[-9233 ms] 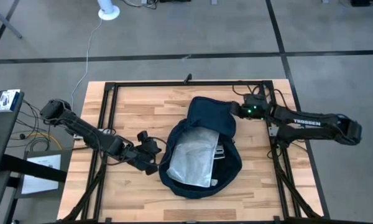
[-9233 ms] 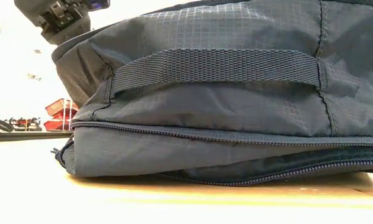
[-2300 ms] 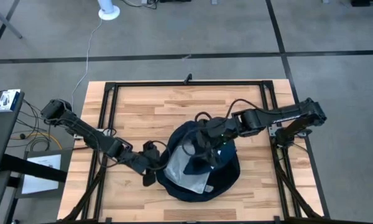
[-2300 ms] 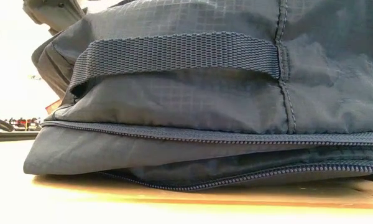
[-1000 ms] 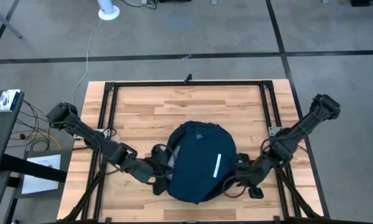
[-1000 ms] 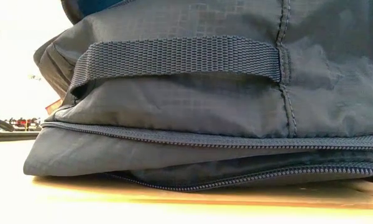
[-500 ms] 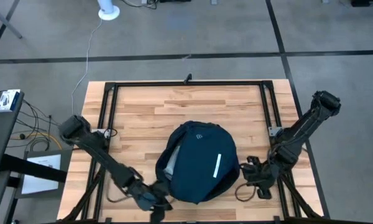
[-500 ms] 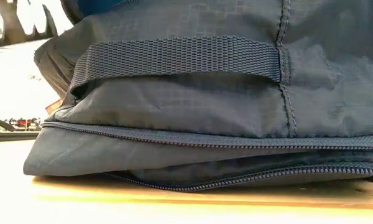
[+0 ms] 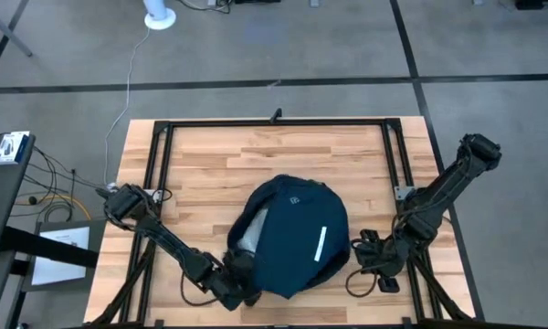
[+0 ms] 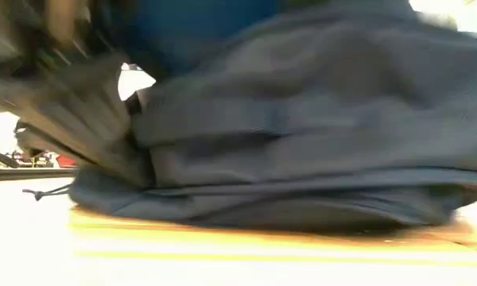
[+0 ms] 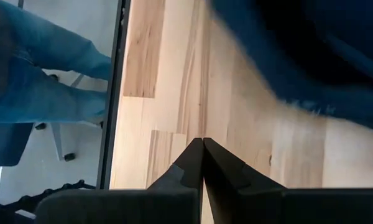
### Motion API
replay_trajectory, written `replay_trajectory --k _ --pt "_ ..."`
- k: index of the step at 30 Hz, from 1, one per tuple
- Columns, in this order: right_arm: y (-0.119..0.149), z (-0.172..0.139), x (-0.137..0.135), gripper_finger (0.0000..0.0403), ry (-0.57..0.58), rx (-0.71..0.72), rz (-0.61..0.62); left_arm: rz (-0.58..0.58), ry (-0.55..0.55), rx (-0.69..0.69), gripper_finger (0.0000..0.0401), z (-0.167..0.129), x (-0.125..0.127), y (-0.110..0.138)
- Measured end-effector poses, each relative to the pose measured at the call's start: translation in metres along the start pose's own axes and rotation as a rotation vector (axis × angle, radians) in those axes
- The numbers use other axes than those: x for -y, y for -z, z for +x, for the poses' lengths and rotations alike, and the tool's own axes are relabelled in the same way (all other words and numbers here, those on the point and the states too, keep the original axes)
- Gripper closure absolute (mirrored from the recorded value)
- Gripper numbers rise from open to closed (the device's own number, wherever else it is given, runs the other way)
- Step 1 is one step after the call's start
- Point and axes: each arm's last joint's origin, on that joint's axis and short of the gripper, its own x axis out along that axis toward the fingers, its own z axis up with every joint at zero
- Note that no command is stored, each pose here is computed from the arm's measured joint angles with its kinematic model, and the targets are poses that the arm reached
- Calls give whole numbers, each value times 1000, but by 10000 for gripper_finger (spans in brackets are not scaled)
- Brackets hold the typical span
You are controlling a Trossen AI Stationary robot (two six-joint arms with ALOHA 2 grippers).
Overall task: Unpack backpack
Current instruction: Close the dark blue backpack
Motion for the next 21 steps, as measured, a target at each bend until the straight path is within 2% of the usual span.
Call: replay_trajectory --k 2,4,7,10,13,17,21 --pt "1 0 -1 403 -5 0 -5 25 -153 42 401 5 -17 -8" --pt "1 0 -2 403 -3 2 1 67 -304 20 401 7 -36 -19" --pt "1 0 -1 403 26 30 23 104 -393 -46 401 1 -51 -39" --pt "0 0 1 403 80 72 53 157 -359 -108 401 -14 -52 -56" --pt "1 -1 4 403 140 97 108 143 -289 -134 401 -36 -51 -73" --pt "8 -2 13 403 248 62 261 67 -127 -148 401 -72 -46 -92" --pt "18 -5 23 403 372 13 412 69 19 -101 401 -98 -41 -106"
